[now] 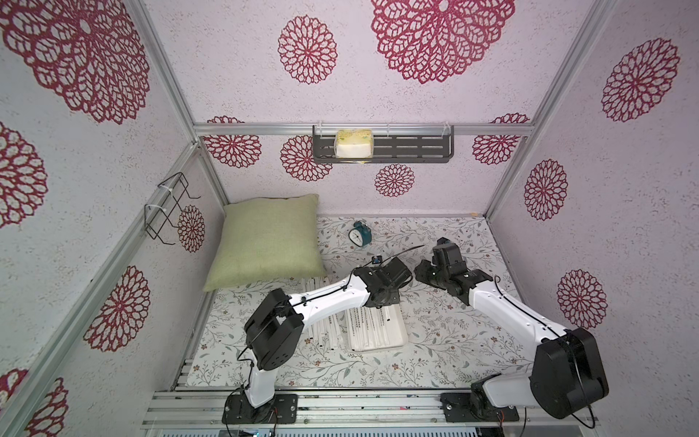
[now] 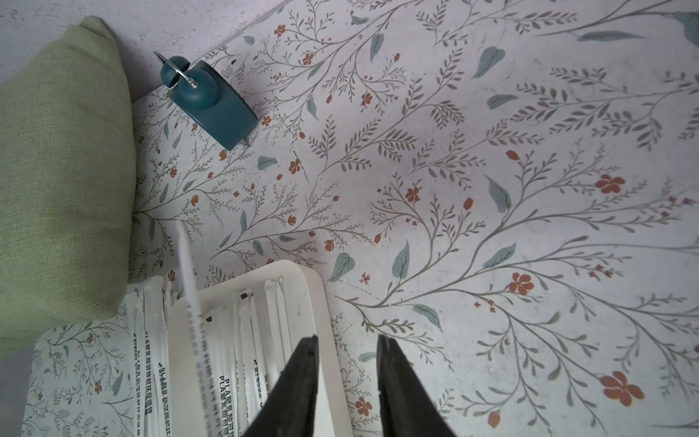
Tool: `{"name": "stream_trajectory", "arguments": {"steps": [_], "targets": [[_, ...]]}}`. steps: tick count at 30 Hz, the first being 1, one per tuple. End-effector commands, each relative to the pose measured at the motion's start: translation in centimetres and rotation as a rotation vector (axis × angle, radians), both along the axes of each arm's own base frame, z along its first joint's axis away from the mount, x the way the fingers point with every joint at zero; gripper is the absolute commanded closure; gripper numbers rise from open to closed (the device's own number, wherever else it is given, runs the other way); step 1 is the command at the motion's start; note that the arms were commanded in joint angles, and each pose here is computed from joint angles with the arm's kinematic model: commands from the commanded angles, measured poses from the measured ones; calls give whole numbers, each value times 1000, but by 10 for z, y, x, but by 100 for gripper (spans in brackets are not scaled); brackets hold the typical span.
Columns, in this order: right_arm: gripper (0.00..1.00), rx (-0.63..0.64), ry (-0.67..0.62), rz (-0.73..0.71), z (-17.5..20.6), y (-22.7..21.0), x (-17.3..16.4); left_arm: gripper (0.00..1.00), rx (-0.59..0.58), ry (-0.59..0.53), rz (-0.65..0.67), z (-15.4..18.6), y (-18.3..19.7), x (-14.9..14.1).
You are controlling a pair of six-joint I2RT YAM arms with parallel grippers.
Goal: Put the straws into the storage box
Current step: Place the straw in the storage box.
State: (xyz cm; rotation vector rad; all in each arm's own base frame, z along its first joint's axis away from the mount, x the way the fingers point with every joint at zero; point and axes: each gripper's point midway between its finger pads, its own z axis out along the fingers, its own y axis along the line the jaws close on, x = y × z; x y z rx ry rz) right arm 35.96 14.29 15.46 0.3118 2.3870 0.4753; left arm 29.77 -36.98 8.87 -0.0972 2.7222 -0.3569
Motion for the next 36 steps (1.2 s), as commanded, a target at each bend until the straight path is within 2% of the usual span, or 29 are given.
{"name": "stream_trajectory", "arguments": {"steps": [1, 7, 19, 26, 30, 36], "targets": [[68, -6, -28, 38, 11, -2, -4, 99, -30, 47, -4, -17, -15, -7], [68, 6, -13, 47, 1, -4, -7, 97, -22, 141, 2, -48, -19, -20], [68, 16, -7, 60, -6, 0, -4, 91, 10, 224, 17, -72, -13, -33], [68, 19, -11, 62, -6, 2, -2, 88, 9, 235, 30, -74, -11, -35], [68, 19, -13, 68, -6, 3, -1, 80, 8, 221, 39, -70, -8, -31], [68, 30, -5, 72, -11, 5, -1, 77, 1, 187, 50, -59, -3, -24]]}}
